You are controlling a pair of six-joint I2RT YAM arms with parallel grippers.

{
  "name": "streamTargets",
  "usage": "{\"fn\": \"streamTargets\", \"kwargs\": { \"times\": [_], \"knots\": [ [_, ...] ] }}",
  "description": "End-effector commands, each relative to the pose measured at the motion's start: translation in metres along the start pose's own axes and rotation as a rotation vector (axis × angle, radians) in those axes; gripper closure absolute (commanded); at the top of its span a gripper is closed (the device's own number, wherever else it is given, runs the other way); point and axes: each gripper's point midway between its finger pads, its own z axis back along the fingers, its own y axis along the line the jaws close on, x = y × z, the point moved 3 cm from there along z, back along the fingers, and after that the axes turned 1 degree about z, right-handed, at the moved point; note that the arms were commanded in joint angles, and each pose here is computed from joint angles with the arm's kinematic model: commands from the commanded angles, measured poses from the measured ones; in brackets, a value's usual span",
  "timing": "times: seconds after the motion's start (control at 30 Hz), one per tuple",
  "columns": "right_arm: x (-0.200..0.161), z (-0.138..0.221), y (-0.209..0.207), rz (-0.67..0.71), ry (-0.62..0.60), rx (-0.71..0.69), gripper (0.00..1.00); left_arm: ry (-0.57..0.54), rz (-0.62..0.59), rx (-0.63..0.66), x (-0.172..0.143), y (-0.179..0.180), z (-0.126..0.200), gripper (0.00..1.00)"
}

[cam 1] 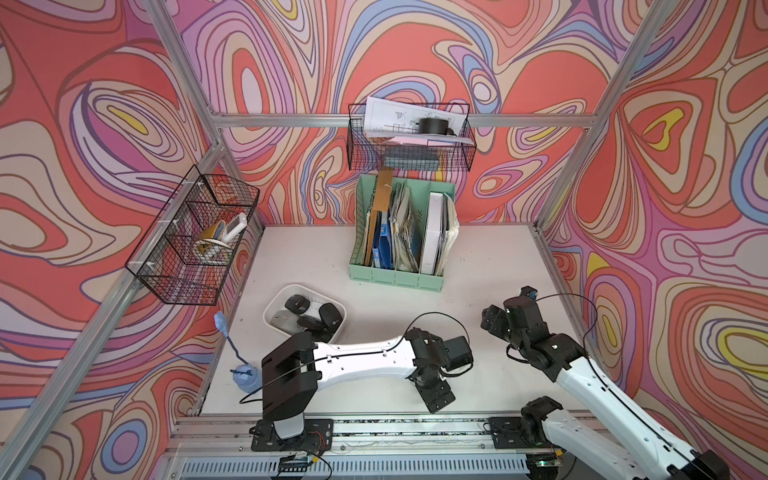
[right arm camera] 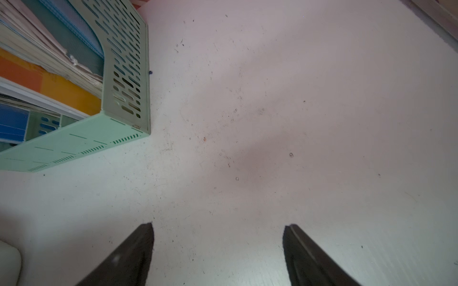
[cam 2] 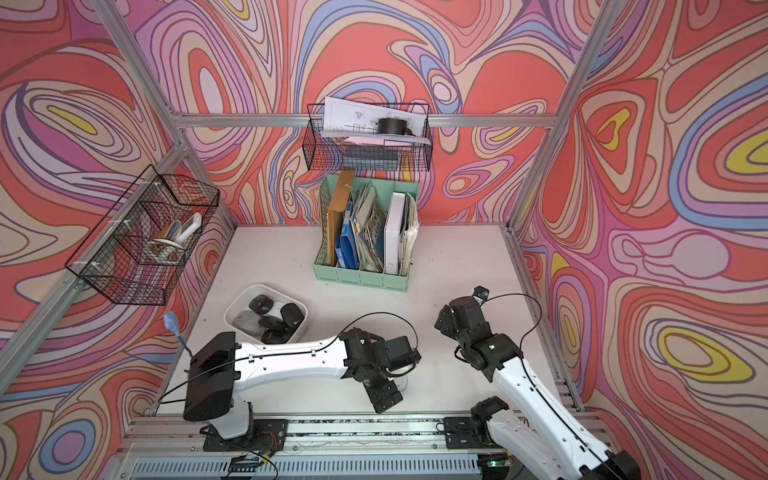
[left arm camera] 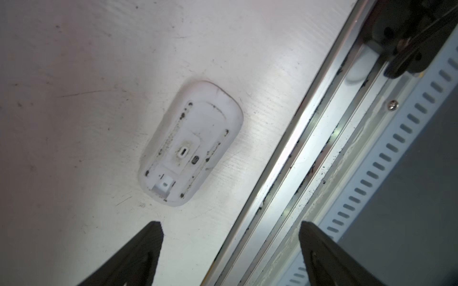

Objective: Put the mouse in the storage box
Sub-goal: Pick up the mouse from the center of the board.

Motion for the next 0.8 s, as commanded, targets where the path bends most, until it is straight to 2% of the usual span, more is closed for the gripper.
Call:
{"fn": "streamTargets", "kwargs": {
  "times": [0.0,0.23,0.33,0.4,0.63,0.77],
  "knots": [
    [0.001,-0.001,-0.001,-0.001,-0.006,0.002,0.16,0.008,-0.134,0.085,0.007,0.004,-0.01,0.08],
    [0.005,0.003,-0.001,-0.011,-0.027,0.009,0.16,-0.043,-0.184,0.209,0.021,0.018,-0.027,0.14],
    [0.007,0.006,-0.001,-0.01,-0.04,0.011,0.16,-0.026,-0.194,0.23,0.021,0.021,-0.039,0.22],
    [0.009,0.007,-0.001,-0.006,-0.043,0.011,0.16,-0.004,-0.202,0.224,0.019,0.02,-0.049,0.27],
    [0.008,0.004,0.0,-0.001,-0.034,0.005,0.16,0.038,-0.211,0.204,0.011,0.019,-0.066,0.31],
    [0.008,0.004,0.001,-0.01,-0.032,0.012,0.16,0.067,-0.194,0.223,0.006,0.027,-0.077,0.38]
  ]
}}
